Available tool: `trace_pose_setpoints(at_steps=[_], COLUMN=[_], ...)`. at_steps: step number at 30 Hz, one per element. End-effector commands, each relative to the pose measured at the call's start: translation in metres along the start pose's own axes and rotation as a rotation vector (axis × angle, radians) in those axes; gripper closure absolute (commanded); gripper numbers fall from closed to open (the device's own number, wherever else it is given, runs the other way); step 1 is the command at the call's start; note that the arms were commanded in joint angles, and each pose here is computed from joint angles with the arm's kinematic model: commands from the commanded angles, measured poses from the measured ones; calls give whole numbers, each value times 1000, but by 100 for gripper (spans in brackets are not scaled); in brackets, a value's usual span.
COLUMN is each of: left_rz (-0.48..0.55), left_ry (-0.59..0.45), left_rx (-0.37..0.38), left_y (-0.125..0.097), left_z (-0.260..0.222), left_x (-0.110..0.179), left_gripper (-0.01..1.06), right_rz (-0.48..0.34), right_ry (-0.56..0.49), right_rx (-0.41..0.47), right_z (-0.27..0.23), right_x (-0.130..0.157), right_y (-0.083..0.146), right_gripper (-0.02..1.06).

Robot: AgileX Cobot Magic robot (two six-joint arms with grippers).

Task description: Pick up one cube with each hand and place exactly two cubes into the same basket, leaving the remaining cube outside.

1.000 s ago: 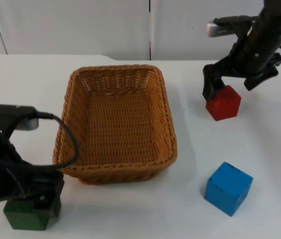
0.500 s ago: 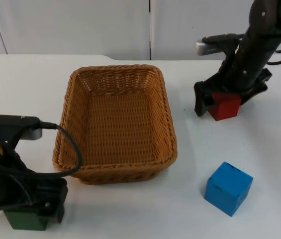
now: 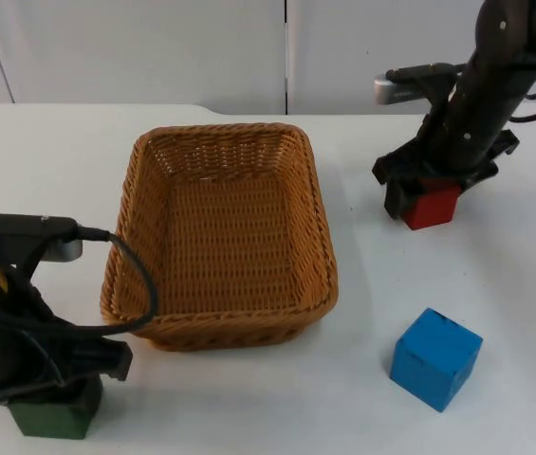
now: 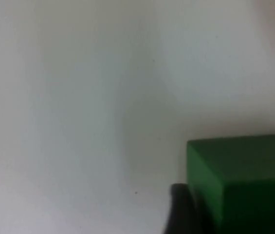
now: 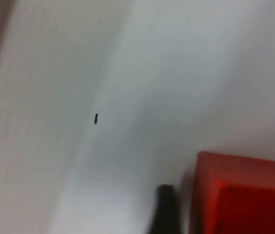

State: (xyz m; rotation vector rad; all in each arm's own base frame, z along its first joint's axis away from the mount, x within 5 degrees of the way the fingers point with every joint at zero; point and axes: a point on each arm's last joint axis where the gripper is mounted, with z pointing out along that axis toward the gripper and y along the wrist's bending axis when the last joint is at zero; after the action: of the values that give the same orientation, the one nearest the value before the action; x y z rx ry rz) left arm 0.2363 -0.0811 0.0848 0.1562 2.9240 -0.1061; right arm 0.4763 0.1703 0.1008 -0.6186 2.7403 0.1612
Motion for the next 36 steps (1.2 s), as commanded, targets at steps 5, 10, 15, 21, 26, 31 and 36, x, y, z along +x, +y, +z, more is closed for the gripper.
trace_pose_setpoints(at_steps=[5, 10, 15, 21, 26, 31, 36], left_rz=[-29, -40, -37, -33, -28, -26, -24], left_ry=[3, 28, 9, -80, -140, -184, -202], left_rx=[5, 4, 12, 40, 60, 76, 82], left_y=[0, 0, -1, -2, -2, -2, -2], left_z=[0, -1, -17, -55, -84, -107, -116], left_x=[1, 4, 3, 0, 3, 8, 11], left_gripper=[90, 105, 105, 105, 105, 105, 105], right_rz=[-5, -8, -13, -20, -27, -30, -28], right_ry=[-14, -36, -88, -143, -174, -203, -201], right_rx=[-2, -1, 3, 6, 8, 11, 4], right_z=[-11, -30, -63, -105, -133, -150, -150], right_x=[-4, -10, -18, -25, -26, -28, -28], right_y=[4, 5, 7, 9, 11, 13, 14], right_gripper=[74, 101, 105, 105, 105, 105, 105])
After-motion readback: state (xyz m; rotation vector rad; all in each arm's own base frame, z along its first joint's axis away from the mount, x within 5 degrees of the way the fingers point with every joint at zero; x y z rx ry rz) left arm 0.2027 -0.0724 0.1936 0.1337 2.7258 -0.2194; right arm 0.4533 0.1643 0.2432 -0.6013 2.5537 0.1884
